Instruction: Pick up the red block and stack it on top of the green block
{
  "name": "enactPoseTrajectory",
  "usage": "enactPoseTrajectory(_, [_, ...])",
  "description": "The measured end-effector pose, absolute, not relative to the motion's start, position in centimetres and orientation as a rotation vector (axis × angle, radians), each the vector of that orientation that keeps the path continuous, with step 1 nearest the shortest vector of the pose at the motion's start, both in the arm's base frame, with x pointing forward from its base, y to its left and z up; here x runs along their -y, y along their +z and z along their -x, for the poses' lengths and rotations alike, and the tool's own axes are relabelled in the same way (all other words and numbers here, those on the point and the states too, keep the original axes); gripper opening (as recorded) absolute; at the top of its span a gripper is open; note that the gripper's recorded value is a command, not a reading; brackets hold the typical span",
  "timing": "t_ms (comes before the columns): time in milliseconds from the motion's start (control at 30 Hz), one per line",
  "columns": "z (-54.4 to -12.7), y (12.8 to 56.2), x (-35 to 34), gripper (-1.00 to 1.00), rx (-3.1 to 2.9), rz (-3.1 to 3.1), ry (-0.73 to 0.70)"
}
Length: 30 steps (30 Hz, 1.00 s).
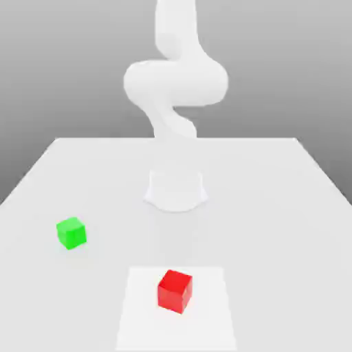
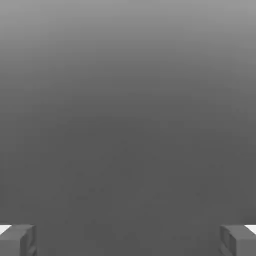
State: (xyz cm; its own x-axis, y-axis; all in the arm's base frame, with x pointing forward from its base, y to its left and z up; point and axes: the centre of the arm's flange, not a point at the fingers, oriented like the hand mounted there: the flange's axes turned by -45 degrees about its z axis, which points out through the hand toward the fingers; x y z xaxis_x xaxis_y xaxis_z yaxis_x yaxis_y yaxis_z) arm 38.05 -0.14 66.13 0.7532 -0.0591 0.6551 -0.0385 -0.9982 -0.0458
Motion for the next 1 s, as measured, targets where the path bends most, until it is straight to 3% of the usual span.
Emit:
enactPoseTrajectory(133, [-42.6, 56.6, 0.2, 0.0, -0.194, 2.955, -0.857])
enactPoseTrajectory(300, [-44.9, 45.0, 0.1, 0.0, -0.33, 2.997, -0.589])
enactPoseTrajectory(467, [-44.2, 33.6, 0.0, 0.0, -0.471, 3.034, -0.324])
enactPoseTrajectory(633, [-40.7, 23.3, 0.1, 0.0, -0.618, 3.066, -0.063])
enactPoseTrajectory(867, [-39.5, 15.1, 0.1, 0.0, -0.652, 3.073, -0.001])
enactPoseTrajectory(900, [-39.5, 14.6, 0.1, -1.0, -0.652, 3.073, 0.0])
enactPoseTrajectory(1000, [-39.5, 14.6, 0.1, -1.0, -0.652, 3.073, -0.001])
